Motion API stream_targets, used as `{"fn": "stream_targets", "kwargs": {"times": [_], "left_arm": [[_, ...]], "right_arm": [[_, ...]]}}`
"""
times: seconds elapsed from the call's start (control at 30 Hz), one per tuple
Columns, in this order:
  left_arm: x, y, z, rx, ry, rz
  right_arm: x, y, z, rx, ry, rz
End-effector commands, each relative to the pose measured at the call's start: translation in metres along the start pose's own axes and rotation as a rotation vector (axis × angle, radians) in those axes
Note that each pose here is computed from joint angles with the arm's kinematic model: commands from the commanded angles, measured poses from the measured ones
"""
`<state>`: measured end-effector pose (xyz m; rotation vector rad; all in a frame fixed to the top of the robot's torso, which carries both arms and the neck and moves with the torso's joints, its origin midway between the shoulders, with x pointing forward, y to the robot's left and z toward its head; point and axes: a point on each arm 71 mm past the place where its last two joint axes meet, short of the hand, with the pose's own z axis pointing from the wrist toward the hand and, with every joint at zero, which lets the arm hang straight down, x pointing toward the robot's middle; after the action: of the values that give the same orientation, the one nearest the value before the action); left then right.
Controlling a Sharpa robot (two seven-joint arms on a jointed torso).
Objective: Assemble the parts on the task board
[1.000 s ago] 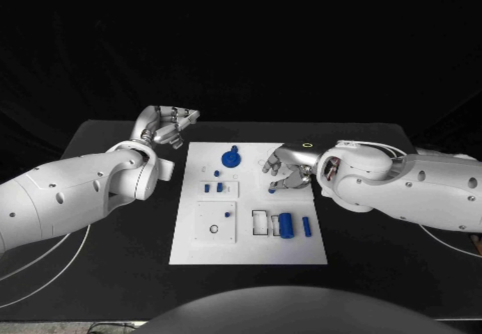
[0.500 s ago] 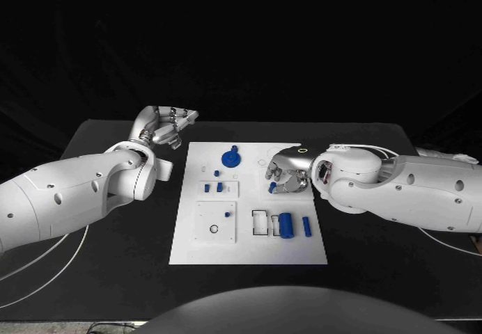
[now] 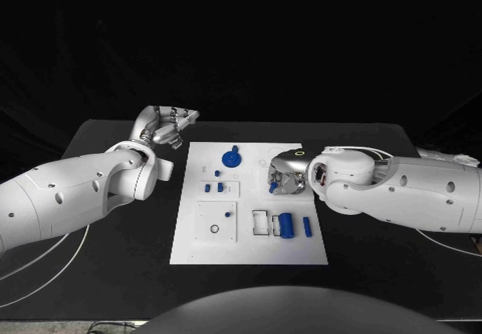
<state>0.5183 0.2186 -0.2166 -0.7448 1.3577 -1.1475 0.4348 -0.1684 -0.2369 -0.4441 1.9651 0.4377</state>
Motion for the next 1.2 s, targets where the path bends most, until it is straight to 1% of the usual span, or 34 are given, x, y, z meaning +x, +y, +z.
{"fn": "stream_targets", "kwargs": {"times": [0.03,0.37,0.83,1.2], "left_arm": [[0.0017,-0.0019,0.0002,0.017,0.012,-0.003],[0.0017,-0.0019,0.0002,0.016,0.012,-0.002],[0.0013,-0.0017,0.0002,0.016,0.011,-0.001],[-0.0005,-0.0009,0.0003,0.014,0.007,0.002]], "right_arm": [[0.0022,-0.0005,0.001,0.013,0.02,-0.024],[0.0033,-0.0013,0.0022,0.014,0.025,-0.024],[0.0027,-0.0029,0.0005,0.005,0.0,0.003],[0.004,-0.0051,0.0007,0.019,0.007,0.021]]}}
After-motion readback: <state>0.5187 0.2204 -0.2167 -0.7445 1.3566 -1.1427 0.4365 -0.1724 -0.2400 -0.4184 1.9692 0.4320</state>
